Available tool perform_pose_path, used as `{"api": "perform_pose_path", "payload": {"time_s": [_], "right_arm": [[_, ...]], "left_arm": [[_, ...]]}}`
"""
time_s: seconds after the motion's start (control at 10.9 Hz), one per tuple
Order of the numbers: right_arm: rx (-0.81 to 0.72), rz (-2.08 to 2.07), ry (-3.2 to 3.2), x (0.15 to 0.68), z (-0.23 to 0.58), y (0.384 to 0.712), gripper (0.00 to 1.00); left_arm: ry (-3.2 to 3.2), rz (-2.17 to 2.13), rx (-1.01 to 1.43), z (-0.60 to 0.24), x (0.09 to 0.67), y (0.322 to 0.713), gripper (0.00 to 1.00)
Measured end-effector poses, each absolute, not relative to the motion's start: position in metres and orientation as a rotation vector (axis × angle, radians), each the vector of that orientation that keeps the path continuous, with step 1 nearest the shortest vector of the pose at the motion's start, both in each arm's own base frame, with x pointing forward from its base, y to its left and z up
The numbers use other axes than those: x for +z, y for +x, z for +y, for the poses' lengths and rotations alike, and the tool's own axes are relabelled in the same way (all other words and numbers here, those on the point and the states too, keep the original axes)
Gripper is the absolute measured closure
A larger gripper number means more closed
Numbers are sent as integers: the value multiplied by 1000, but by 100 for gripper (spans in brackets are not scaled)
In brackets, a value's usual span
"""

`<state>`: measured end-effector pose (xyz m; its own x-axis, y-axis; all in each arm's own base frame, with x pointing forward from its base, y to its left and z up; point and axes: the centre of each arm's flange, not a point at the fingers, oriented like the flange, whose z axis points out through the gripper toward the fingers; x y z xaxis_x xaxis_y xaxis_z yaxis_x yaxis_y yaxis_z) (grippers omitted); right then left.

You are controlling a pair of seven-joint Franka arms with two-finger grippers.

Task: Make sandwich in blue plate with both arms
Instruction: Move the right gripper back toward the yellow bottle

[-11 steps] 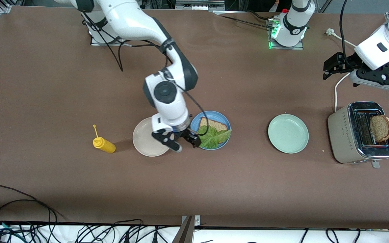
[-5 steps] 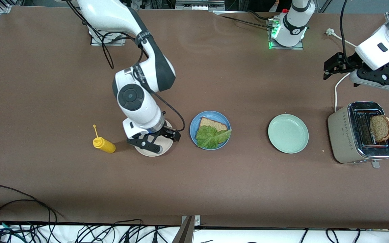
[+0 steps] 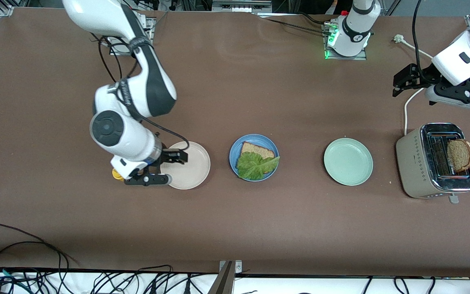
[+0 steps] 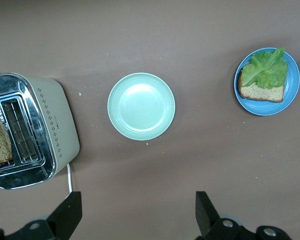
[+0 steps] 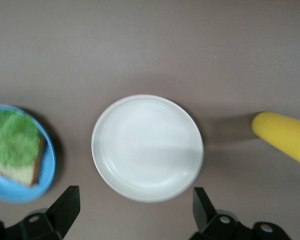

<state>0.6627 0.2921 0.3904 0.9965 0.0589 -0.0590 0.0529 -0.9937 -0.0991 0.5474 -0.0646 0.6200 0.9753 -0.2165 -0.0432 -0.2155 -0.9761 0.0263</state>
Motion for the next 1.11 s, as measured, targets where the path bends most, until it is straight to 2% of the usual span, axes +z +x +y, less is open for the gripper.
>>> {"api": "perform_pose_path", "payload": {"time_s": [0.64, 1.11], "right_arm": [[170, -869, -2946, 477, 166, 638, 0], [165, -1354, -2716, 488, 91, 637, 0]], "left_arm": [[3101, -338, -72, -64, 620, 548, 0], [3103, -312, -72, -55, 620, 549, 0]]}}
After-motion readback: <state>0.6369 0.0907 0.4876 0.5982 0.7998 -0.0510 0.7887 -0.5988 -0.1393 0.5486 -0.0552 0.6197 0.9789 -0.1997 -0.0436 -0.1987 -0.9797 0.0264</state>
